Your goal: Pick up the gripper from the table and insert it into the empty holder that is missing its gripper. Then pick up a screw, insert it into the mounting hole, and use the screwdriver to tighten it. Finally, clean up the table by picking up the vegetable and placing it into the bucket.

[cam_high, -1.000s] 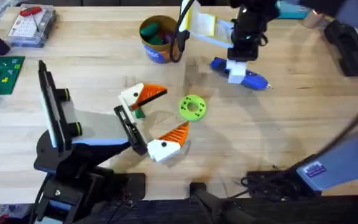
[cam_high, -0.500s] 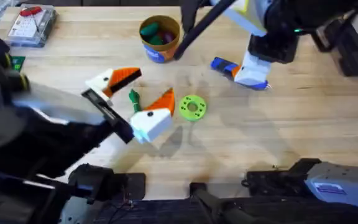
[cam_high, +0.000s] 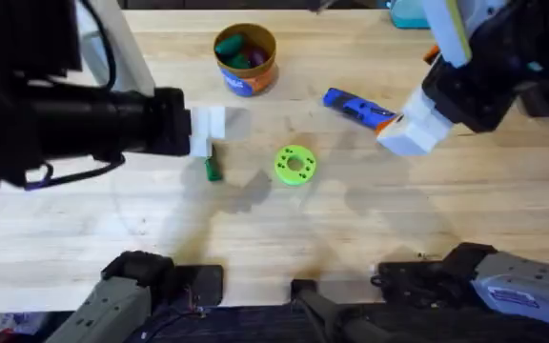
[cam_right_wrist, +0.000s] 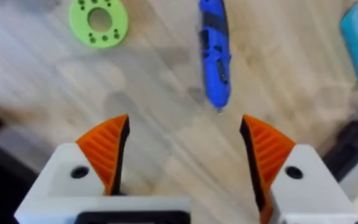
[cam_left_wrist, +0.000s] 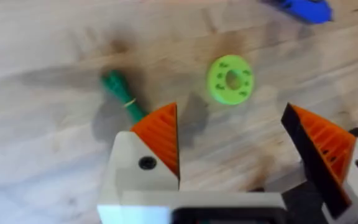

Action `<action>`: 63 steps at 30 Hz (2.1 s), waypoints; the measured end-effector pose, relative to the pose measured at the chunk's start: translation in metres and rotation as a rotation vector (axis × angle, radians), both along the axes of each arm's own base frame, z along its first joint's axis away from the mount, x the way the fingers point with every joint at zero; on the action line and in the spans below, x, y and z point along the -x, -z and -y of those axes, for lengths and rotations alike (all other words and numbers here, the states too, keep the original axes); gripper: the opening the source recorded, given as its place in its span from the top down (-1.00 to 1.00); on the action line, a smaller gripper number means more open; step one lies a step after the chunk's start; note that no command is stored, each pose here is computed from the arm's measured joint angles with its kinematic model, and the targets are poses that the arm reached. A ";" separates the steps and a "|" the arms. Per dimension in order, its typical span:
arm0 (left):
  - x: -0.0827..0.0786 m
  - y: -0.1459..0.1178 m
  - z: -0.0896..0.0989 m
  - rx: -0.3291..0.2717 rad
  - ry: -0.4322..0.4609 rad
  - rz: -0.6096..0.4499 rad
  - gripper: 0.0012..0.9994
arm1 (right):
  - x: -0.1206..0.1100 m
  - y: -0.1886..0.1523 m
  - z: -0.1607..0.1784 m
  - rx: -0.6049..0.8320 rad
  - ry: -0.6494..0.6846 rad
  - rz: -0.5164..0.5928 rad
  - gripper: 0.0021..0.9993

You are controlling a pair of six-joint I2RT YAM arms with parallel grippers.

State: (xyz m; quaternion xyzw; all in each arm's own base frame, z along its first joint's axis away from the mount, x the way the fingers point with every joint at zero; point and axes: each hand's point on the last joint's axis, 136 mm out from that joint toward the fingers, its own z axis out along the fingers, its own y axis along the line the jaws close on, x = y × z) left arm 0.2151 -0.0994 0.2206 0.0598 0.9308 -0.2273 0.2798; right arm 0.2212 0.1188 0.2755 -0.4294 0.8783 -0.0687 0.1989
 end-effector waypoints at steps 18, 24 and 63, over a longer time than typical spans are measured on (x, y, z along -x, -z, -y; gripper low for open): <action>-0.014 0.010 -0.031 -0.193 -0.105 -0.128 -0.97 | 0.035 0.007 -0.033 -0.288 0.139 -0.256 -0.99; -0.002 0.024 -0.042 -0.252 -0.128 -0.198 -0.97 | 0.032 0.006 -0.033 -0.316 0.178 -0.257 -0.99; -0.007 0.100 -0.060 -0.321 -0.254 -0.282 -0.97 | 0.032 0.006 -0.033 -0.319 0.184 -0.261 -0.99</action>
